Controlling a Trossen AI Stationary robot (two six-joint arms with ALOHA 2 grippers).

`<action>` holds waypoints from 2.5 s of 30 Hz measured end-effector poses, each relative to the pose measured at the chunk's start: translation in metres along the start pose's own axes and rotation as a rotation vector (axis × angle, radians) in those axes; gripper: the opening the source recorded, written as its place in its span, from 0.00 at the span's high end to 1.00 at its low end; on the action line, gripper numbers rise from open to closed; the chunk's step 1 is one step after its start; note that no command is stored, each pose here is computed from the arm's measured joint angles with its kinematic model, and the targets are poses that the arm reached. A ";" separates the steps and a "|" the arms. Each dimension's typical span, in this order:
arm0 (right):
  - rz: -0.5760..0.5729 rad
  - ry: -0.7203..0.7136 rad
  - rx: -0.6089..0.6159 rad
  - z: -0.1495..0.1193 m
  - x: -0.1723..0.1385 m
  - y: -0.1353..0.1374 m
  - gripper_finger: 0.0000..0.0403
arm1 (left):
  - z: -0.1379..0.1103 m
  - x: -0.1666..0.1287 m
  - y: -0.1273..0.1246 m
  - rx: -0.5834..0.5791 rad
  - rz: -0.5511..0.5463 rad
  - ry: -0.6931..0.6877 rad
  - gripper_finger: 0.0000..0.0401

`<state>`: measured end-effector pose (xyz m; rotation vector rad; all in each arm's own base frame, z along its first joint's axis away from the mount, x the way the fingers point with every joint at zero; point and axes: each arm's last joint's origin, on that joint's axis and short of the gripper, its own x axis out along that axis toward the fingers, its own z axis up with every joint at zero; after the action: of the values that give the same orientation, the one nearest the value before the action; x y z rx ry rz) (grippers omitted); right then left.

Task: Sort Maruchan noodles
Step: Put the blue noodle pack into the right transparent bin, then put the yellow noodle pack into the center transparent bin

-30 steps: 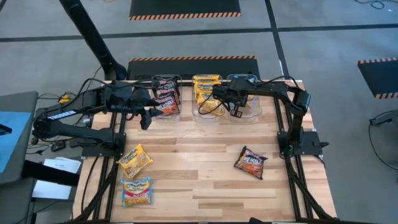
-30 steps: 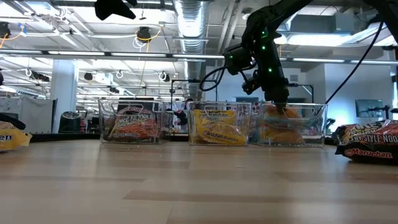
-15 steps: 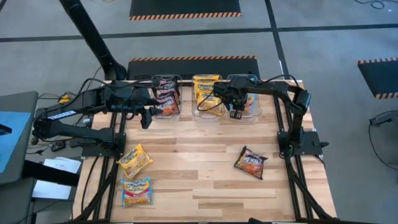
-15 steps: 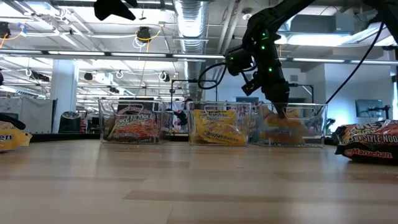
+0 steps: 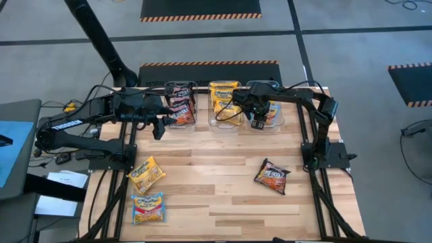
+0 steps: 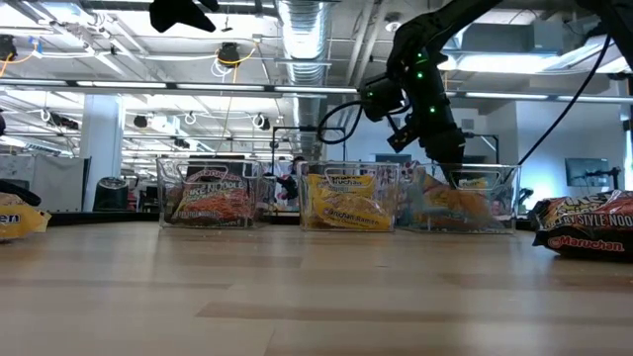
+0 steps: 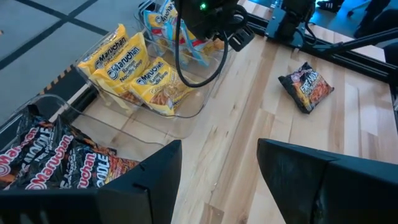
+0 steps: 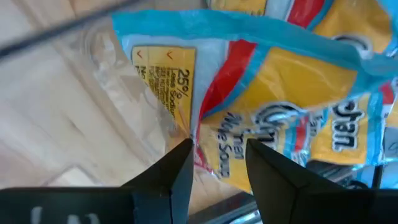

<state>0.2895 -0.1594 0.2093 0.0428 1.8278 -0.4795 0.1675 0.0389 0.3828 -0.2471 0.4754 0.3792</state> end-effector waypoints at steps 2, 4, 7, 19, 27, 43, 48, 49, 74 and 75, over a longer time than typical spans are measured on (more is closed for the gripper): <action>0.003 0.027 -0.010 -0.003 0.000 0.000 0.58 | 0.000 0.000 0.000 0.003 0.000 0.000 0.51; 0.005 0.044 -0.016 -0.004 0.000 0.001 0.58 | 0.000 0.000 0.000 0.006 0.000 0.000 0.51; 0.006 0.051 -0.015 -0.005 0.000 0.001 0.58 | 0.000 0.000 0.000 0.003 0.000 0.000 0.51; 0.210 0.041 -0.019 -0.006 -0.003 0.003 0.58 | 0.000 0.000 0.000 0.000 0.000 0.000 0.51; 0.198 -0.033 0.091 -0.003 -0.043 -0.014 0.58 | 0.000 0.000 0.000 -0.036 -0.001 -0.001 0.51; 0.187 -0.227 0.124 -0.007 -0.117 -0.009 0.58 | -0.015 -0.001 0.002 -0.110 -0.025 0.174 0.51; 0.184 -0.258 0.091 -0.007 -0.126 0.002 0.58 | -0.029 -0.005 0.001 -0.214 -0.080 0.354 0.51; 0.184 -0.261 0.082 -0.007 -0.127 0.004 0.58 | -0.032 -0.006 0.002 -0.232 -0.081 0.392 0.51; 0.196 -0.274 0.117 -0.009 -0.140 0.045 0.58 | -0.102 -0.011 -0.034 -0.315 -0.002 0.836 0.51; 0.198 -0.275 0.120 -0.009 -0.141 0.048 0.58 | -0.104 -0.011 -0.035 -0.318 0.004 0.840 0.51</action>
<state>0.3382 -0.0822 0.3276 0.2266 1.5062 -0.4317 0.1318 -0.0292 0.3035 -0.7237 1.2430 0.3427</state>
